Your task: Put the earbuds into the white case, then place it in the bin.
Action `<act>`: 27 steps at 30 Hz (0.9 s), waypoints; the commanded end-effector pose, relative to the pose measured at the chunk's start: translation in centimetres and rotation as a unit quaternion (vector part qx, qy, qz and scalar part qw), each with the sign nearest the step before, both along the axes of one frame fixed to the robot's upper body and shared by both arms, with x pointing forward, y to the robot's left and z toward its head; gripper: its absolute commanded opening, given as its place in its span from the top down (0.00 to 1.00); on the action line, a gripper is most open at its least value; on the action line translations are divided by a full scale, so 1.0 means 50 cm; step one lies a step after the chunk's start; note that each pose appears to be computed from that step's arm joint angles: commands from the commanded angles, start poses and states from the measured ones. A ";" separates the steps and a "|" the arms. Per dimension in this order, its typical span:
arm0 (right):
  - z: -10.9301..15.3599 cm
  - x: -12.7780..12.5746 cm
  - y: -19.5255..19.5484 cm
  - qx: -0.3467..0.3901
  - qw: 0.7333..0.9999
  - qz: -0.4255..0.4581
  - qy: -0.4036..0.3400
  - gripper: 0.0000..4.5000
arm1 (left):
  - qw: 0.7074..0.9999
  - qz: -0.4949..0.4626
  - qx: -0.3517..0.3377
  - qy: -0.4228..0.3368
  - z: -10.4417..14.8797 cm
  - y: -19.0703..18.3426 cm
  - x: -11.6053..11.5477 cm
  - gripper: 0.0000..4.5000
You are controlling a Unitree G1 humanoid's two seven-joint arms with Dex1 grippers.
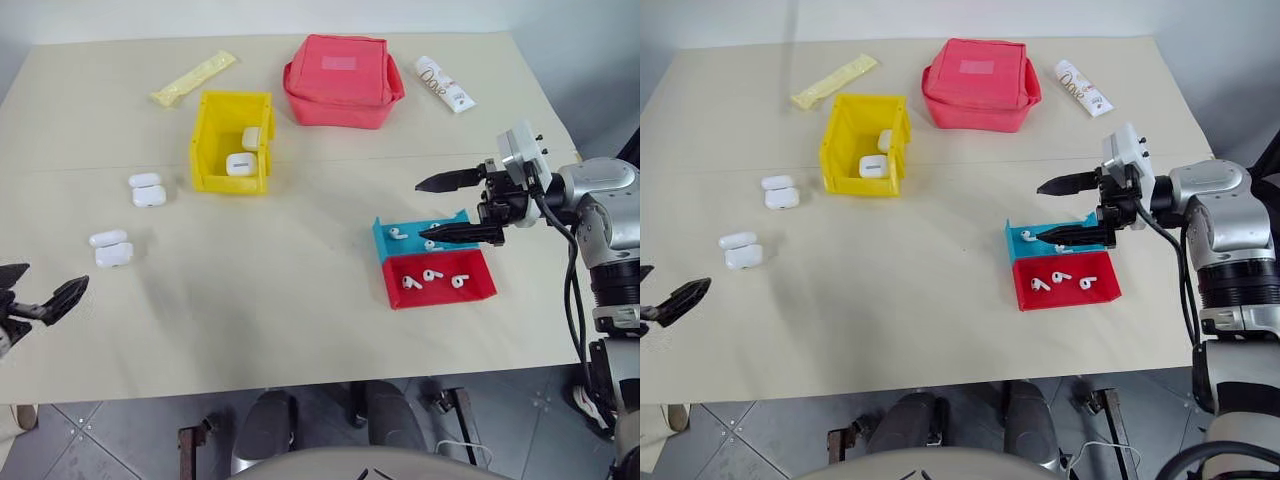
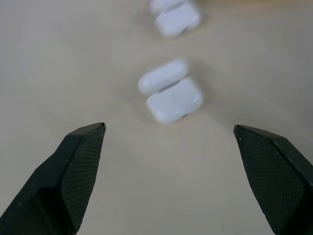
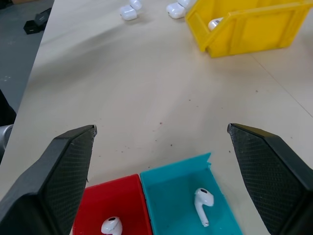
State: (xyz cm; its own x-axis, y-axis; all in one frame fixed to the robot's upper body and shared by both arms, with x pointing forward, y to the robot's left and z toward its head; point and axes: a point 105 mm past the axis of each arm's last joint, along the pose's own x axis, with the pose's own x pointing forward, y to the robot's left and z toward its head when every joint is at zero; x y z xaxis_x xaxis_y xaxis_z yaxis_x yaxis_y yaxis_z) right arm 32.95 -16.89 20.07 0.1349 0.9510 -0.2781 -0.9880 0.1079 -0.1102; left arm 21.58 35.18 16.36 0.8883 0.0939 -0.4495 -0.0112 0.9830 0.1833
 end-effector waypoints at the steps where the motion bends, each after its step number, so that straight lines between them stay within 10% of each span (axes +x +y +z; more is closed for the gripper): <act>1: 0.016 -0.018 0.011 0.006 0.998 0.055 -0.006 0.00 | 0.994 0.085 -0.010 0.068 -0.002 -0.005 0.007 0.01; 27: 0.012 -0.039 0.037 0.015 0.994 0.105 -0.005 0.00 | 0.974 0.140 -0.061 0.170 -0.016 -0.013 0.125 0.01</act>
State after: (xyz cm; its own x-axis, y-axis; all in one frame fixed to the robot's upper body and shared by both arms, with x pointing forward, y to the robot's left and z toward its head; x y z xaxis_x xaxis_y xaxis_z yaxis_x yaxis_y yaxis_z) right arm 31.96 -14.76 19.63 -0.0020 0.9659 -0.2590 -0.9952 -0.0271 -0.0937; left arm 27.66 34.17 14.39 0.6190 0.2172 -0.7548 -0.2282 0.9693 0.0918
